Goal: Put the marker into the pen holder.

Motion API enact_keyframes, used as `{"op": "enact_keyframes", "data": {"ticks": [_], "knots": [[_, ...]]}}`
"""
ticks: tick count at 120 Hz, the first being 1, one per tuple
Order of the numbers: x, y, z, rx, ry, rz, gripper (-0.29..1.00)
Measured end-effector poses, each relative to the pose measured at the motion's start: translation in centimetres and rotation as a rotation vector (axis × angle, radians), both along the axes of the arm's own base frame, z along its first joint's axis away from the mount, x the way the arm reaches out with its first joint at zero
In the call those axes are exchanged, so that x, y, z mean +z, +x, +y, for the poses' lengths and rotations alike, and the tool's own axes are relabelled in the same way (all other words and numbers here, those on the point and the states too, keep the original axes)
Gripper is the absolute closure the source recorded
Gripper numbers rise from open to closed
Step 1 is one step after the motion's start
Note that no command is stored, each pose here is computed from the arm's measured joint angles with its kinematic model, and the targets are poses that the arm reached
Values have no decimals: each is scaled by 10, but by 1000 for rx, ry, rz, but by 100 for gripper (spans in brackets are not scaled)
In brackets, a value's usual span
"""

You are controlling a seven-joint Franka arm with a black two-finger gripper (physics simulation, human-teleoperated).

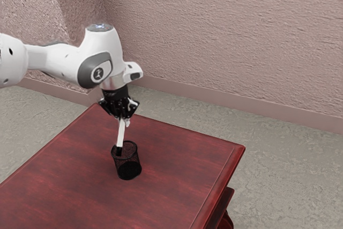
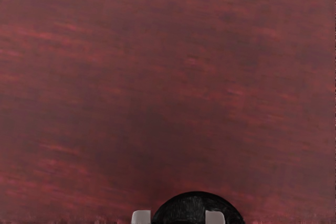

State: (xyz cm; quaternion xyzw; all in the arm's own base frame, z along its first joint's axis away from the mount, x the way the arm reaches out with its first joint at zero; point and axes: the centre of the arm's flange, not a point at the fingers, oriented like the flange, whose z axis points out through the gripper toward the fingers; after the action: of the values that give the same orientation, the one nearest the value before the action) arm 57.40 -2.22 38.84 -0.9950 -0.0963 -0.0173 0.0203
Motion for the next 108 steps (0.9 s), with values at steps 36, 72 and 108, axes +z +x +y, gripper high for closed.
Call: {"op": "enact_keyframes", "data": {"ticks": [36,72,108], "knots": [[-17,-8,-14,-25,-5,38,63],[26,-7,-27,-104,-20,-10,16],[210,-3,-4,-341,1,-78,4]]}}
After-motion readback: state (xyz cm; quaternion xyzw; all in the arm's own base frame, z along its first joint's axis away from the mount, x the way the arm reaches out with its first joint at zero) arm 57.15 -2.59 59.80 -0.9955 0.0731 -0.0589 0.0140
